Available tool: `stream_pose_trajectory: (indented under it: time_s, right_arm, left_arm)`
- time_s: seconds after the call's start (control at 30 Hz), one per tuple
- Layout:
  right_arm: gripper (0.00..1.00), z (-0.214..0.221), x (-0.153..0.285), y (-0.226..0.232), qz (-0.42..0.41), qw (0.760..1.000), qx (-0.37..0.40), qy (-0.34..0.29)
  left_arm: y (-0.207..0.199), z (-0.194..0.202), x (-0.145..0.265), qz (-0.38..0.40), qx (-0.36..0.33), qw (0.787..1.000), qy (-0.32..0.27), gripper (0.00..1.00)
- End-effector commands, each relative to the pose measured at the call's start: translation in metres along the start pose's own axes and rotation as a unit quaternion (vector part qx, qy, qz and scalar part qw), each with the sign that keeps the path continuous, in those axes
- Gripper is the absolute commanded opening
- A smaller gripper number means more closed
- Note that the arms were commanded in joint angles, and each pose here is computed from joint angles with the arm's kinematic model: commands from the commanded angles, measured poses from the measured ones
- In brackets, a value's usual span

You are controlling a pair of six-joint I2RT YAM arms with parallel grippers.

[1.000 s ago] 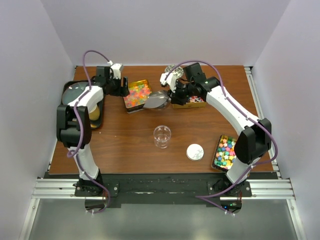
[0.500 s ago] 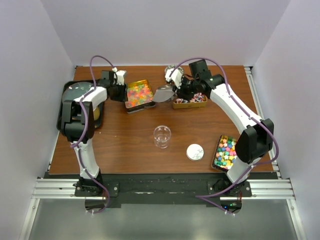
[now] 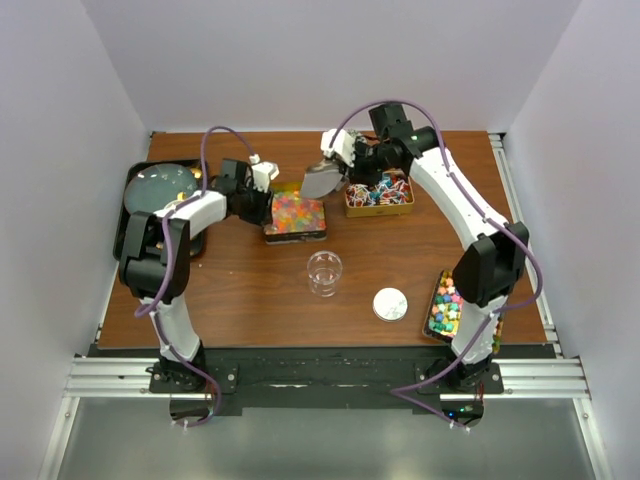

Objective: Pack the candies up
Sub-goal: Move the storage box to the center of the board, then scoop the fake candies from the storage box.

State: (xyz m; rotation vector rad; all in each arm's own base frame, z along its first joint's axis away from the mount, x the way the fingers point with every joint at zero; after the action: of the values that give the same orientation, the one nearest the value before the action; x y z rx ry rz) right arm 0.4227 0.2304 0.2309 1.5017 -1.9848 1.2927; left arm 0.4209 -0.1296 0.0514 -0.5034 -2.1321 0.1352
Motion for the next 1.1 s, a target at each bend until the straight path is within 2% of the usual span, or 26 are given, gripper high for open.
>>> stream_pose_trajectory:
  time_s: [0.0,0.1,0.33,0.57,0.63,0.67,0.77,1.07]
  right_arm:
    - [0.0,-0.022,0.02,0.0,-0.041,0.994,0.093,-0.024]
    - [0.0,-0.014,0.018,0.005,-0.084,0.985,0.148,0.008]
    - [0.0,0.004,0.012,0.0,-0.12,0.96,0.244,0.073]
    - [0.0,0.002,-0.011,-0.011,-0.103,0.95,0.268,0.122]
    - [0.0,-0.004,-0.016,-0.013,-0.095,0.947,0.278,0.126]
    - [0.0,-0.004,-0.021,-0.012,-0.097,0.943,0.286,0.139]
    - [0.0,-0.005,-0.028,-0.012,-0.099,0.934,0.305,0.16]
    - [0.0,0.008,-0.038,-0.021,-0.094,0.911,0.319,0.243]
  left_arm:
    - [-0.025,-0.001,0.014,0.04,-0.001,0.999,-0.015,0.49]
    - [-0.022,-0.006,0.023,0.02,0.015,0.999,-0.024,0.65]
    - [-0.018,-0.012,0.054,-0.009,0.034,0.998,-0.057,0.77]
    - [0.003,0.017,0.068,-0.056,0.075,0.994,-0.054,0.78]
    - [0.015,0.023,0.07,-0.085,0.093,0.991,-0.052,0.78]
    - [0.03,0.03,0.073,-0.132,0.105,0.984,-0.048,0.79]
    - [0.042,0.039,0.074,-0.151,0.133,0.979,-0.042,0.78]
    - [0.043,0.045,0.056,-0.131,0.157,0.979,-0.018,0.73]
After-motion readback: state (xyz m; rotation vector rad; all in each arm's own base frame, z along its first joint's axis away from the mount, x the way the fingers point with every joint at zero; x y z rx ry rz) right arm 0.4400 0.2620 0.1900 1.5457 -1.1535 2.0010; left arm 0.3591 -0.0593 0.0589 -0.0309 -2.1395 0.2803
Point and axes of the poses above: each gripper's point midway between its finger pads, its own x axis back along the fingers, its own y axis along the line the jaws close on, z = x × y, the point moved 1 cm from there along x, back along the fingers, and after that the axes turned 11 degrees about x, right-handed, at the moved point
